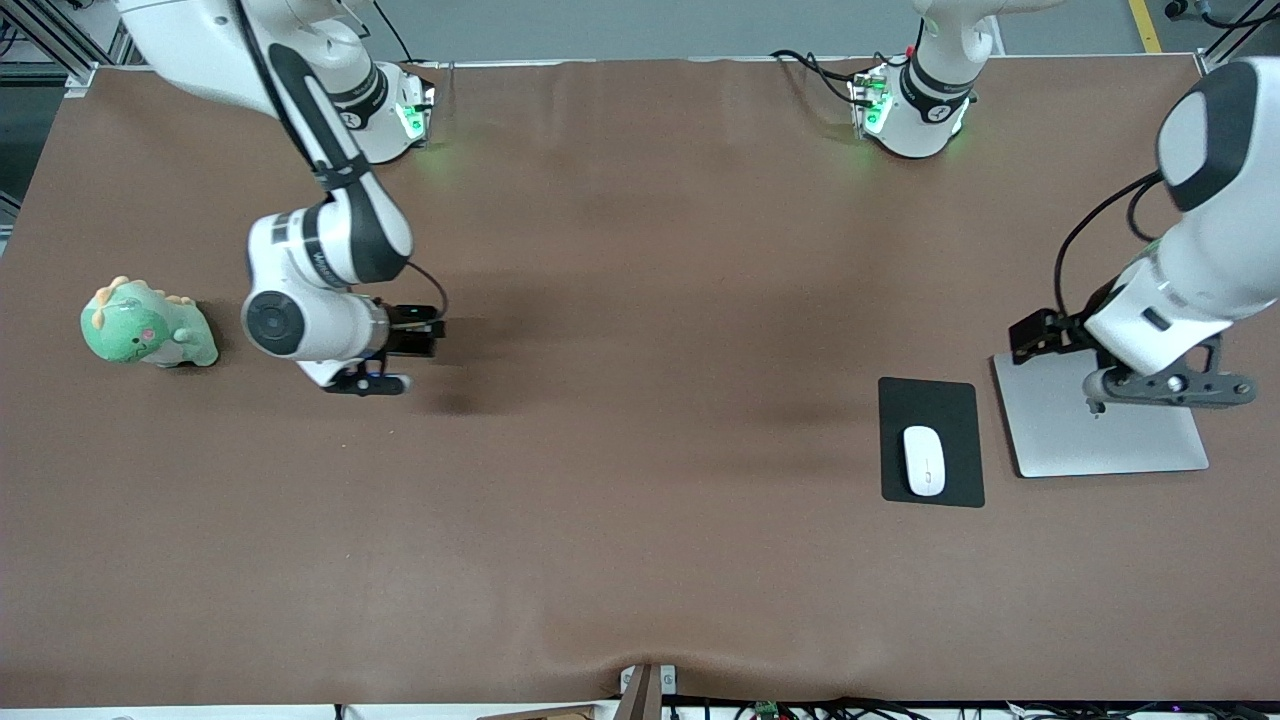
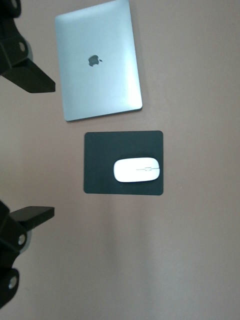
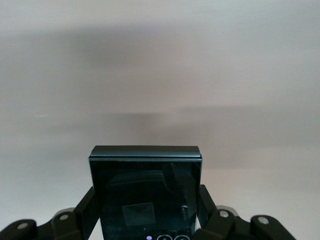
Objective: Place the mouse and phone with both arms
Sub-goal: 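Open the left gripper and withdraw while the right gripper carries the phone, then lower the black phone beside the green plush with the right gripper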
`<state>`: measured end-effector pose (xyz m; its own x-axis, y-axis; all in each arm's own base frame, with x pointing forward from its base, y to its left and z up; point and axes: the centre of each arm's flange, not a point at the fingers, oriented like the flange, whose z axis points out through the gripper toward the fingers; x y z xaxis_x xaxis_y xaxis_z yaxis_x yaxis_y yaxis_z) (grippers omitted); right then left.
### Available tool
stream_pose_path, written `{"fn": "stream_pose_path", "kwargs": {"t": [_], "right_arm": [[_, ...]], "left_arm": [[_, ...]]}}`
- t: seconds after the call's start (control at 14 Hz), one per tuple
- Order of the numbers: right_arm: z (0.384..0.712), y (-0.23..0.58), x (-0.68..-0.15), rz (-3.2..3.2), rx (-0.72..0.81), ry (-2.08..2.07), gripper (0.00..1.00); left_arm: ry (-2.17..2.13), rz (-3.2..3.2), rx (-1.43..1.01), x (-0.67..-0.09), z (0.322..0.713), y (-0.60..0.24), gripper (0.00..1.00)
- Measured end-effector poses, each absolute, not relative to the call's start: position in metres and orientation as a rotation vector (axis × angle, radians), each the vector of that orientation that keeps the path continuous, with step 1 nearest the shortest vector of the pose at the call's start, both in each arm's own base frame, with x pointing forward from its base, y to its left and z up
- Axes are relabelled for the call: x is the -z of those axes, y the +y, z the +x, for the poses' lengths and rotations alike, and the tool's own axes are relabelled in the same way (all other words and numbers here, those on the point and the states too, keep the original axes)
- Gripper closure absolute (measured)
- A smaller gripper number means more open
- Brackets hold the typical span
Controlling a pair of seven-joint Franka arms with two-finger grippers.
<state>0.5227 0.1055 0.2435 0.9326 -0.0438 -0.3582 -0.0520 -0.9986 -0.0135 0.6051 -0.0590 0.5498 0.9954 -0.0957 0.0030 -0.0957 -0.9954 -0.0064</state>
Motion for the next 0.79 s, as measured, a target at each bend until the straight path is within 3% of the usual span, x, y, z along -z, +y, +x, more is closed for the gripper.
{"fn": "stream_pose_path", "kwargs": {"t": [0.5,0.79], "right_arm": [[0.514,-0.025,-0.215,-3.046,-0.43,-0.007,0.19],[0.494,-0.053,-0.188,-3.034,-0.445,0.032,0.19]], "left_arm": [[0.171,-3.16,0.014,-0.625,0.553,-0.032,0.0],[0.148,-3.161,0.034,-0.641,0.542,-0.034,0.0]]}}
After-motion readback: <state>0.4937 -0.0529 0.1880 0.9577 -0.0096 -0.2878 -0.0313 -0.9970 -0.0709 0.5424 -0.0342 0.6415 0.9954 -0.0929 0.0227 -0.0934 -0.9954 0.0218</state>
